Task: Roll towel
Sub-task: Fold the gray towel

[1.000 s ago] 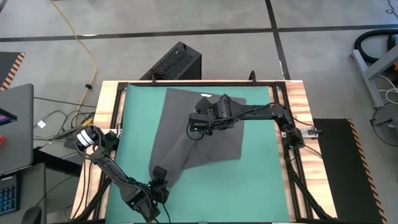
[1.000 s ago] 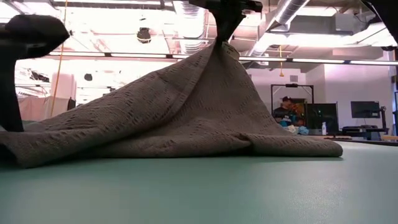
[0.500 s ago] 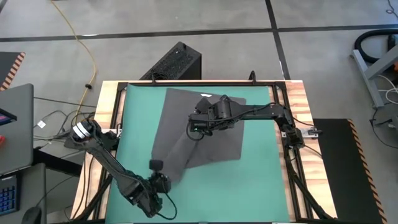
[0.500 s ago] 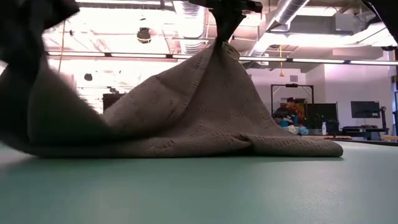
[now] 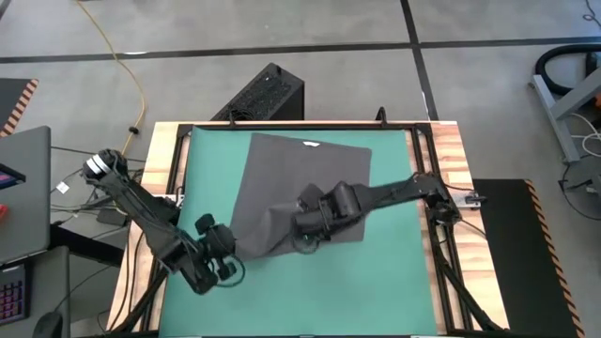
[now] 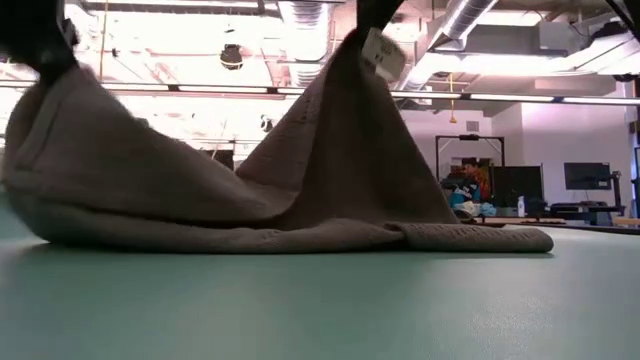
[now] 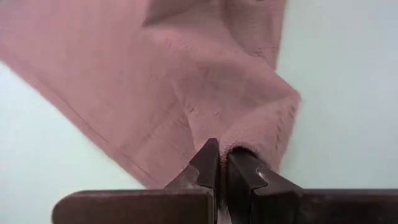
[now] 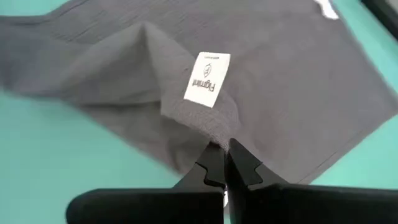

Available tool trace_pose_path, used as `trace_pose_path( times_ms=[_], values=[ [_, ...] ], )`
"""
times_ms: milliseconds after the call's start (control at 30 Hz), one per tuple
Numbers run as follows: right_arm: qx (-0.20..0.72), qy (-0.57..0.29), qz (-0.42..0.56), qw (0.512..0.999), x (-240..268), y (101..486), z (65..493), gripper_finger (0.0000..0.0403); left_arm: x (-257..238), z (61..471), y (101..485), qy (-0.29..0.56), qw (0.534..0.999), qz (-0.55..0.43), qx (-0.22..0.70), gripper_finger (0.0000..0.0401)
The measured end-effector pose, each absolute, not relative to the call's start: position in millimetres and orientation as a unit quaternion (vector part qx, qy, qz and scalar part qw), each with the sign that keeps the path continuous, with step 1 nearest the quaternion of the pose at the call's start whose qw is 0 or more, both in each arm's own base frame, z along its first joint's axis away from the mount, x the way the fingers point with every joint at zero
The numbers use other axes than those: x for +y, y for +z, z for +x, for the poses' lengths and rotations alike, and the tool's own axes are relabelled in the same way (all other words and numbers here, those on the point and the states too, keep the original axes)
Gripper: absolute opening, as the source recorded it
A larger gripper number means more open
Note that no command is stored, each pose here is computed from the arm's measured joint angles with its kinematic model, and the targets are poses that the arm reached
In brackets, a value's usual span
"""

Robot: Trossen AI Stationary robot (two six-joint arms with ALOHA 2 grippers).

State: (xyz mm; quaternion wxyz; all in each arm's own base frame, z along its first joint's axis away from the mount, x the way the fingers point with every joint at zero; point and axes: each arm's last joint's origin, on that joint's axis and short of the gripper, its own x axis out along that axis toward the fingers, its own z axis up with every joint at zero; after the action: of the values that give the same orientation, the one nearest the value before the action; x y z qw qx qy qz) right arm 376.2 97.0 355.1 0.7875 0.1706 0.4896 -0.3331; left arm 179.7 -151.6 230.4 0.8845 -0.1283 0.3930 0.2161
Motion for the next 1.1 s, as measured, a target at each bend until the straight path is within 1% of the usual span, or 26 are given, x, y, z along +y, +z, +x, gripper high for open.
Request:
trace_pose_path(
  times_ms=[100,200,333,433,500,600,700,800,867,967,1033,1100],
  values=[
    [0.481,-0.331,0.188,0.79,117.6,355.1,370.4,0.0011,-135.2,164.7,208.5,0.23,0.873,-0.182,0.389,0.0],
    [0.477,-0.329,0.198,0.79,128.5,355.1,366.7,0.0011,-118.2,150.8,179.0,0.245,0.849,-0.236,0.404,0.0],
    [0.473,-0.336,0.206,0.788,126.3,355.1,367.3,0.0011,-102.7,138.5,143.3,0.246,0.824,-0.295,0.417,0.0],
    [0.472,-0.342,0.209,0.785,121.1,355.1,369.1,0.0011,-96.0,133.1,130.8,0.262,0.81,-0.319,0.417,0.0],
    [0.471,-0.344,0.21,0.784,119.0,355.1,369.8,0.0011,-96.1,132.2,132.0,0.25,0.815,-0.309,0.42,0.0006],
    [0.472,-0.344,0.207,0.785,117.1,355.1,370.4,0.0011,-103.7,136.9,149.2,0.176,0.844,-0.268,0.43,0.0027],
    [0.474,-0.343,0.203,0.785,114.7,355.1,371.2,0.0011,-110.6,141.0,172.8,0.102,0.873,-0.227,0.419,0.0058],
    [0.474,-0.342,0.202,0.786,114.4,355.1,371.3,0.0011,-110.4,138.1,186.6,0.066,0.888,-0.174,0.421,0.0094],
    [0.476,-0.341,0.199,0.786,114.1,355.1,371.4,0.0011,-104.8,133.5,187.1,0.086,0.886,-0.152,0.43,0.0118],
    [0.478,-0.338,0.194,0.788,114.5,355.1,371.2,0.0011,-91.4,123.4,181.3,0.167,0.866,-0.128,0.453,0.0149],
    [0.48,-0.335,0.189,0.789,114.5,355.1,371.2,0.0011,-84.0,117.5,178.7,0.22,0.849,-0.136,0.461,0.0163],
    [0.48,-0.334,0.188,0.789,114.5,355.1,371.2,0.0011,-84.4,117.5,178.7,0.226,0.848,-0.148,0.456,0.0168]
  ],
)
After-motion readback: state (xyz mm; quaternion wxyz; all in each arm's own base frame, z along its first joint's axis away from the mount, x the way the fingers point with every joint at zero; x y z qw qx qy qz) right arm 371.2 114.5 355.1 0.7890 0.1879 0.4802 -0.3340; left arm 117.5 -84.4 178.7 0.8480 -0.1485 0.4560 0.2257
